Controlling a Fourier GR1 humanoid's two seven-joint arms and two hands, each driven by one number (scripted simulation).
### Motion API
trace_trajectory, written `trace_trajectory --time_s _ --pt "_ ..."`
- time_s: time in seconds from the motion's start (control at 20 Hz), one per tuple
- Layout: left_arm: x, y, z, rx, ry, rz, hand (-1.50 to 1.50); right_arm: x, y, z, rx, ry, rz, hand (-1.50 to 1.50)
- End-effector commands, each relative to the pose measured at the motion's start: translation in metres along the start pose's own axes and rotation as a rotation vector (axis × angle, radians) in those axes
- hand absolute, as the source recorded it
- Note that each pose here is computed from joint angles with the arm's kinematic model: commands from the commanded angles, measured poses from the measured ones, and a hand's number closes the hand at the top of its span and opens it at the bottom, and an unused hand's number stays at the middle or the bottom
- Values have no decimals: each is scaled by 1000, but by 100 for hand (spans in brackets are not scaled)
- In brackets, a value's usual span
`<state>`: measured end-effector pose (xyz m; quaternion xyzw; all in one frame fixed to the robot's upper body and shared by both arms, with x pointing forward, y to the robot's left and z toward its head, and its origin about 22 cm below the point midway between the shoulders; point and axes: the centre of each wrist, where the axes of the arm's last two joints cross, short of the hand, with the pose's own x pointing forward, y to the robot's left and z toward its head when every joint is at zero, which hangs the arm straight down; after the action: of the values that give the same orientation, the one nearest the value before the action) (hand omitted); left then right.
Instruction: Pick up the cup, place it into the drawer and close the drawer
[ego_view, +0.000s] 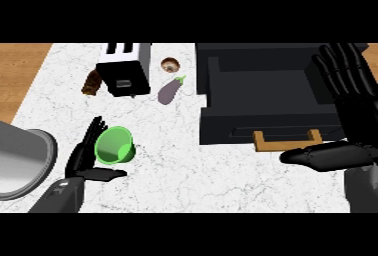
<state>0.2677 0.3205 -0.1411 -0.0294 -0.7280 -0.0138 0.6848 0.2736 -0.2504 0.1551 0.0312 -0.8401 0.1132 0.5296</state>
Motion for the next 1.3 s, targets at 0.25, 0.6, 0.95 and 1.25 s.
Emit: trace_trajectory --time_s 0.25,0.6,0.95,1.25 --pt "-1 -23 -12 -76 -49 128 -150 -1 -4 12 25 -4 7 -150" --pt "-3 -37 -14 -108 -240 116 150 0 -11 7 17 5 26 -150" --pt "4 -48 -29 143 -347 -100 150 -1 -9 -5 -3 -11 8 -150" --pt "4 -39 -25 317 -424 -13 150 -10 -15 -1 -19 18 13 -150"
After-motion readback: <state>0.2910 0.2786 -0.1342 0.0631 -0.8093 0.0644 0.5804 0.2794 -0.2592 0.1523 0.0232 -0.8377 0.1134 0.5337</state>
